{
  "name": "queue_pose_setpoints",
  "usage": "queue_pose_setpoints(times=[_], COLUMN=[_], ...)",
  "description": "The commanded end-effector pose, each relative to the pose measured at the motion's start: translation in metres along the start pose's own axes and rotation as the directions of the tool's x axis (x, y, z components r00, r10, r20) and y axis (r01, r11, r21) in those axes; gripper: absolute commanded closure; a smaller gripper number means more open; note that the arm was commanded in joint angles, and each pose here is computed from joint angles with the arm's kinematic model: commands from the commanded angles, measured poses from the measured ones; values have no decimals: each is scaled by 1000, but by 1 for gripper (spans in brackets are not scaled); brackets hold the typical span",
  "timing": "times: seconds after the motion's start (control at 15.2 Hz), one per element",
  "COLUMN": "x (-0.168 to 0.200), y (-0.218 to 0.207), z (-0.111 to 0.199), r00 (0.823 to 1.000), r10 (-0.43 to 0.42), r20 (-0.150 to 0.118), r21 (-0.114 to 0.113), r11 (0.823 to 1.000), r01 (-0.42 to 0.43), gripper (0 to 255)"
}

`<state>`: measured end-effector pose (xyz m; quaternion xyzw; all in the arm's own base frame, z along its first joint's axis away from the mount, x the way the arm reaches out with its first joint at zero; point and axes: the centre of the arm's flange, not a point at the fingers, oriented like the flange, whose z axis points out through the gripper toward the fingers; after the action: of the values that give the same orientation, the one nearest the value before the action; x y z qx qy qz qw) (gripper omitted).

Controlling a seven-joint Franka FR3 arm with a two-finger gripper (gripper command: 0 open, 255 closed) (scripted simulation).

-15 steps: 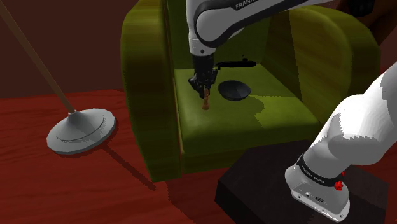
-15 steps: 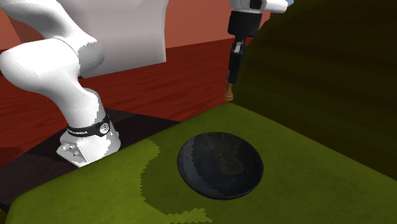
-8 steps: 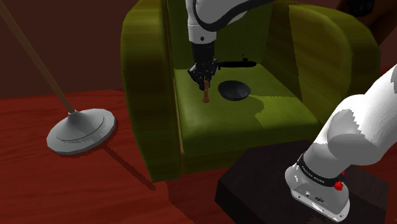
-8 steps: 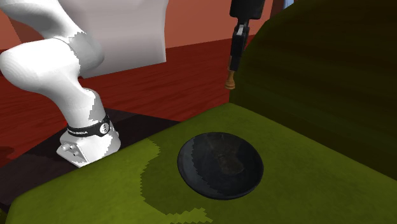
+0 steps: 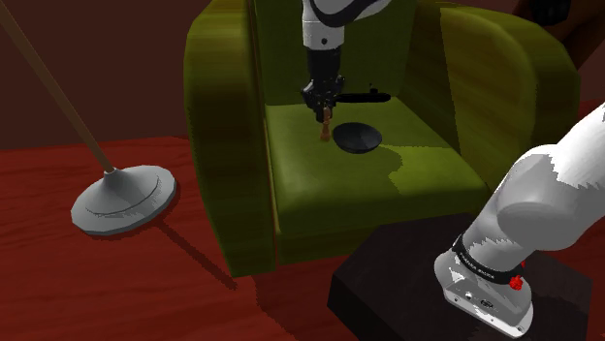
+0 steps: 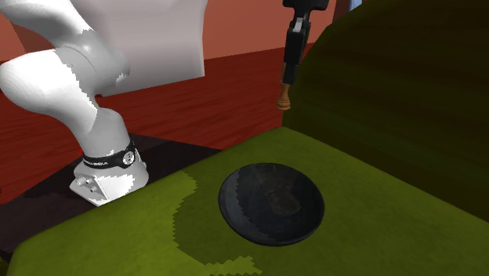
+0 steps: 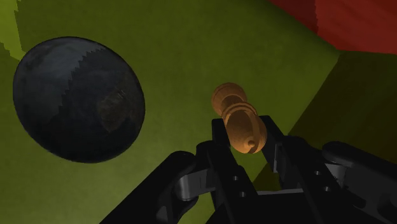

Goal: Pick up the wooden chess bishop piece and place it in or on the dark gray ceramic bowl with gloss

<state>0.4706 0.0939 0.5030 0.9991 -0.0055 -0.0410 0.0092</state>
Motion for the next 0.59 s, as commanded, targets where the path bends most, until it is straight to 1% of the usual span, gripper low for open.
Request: queue_pose_setpoints(times=[0.0,0.53], x=[1,9], y=[29,134], z=[-4,-13], r00=[1000,1000], r10=[-1,-1], r20=[0,0], r21=[0,0], r11=[1000,1000], r01=[1,1], gripper=[255,255])
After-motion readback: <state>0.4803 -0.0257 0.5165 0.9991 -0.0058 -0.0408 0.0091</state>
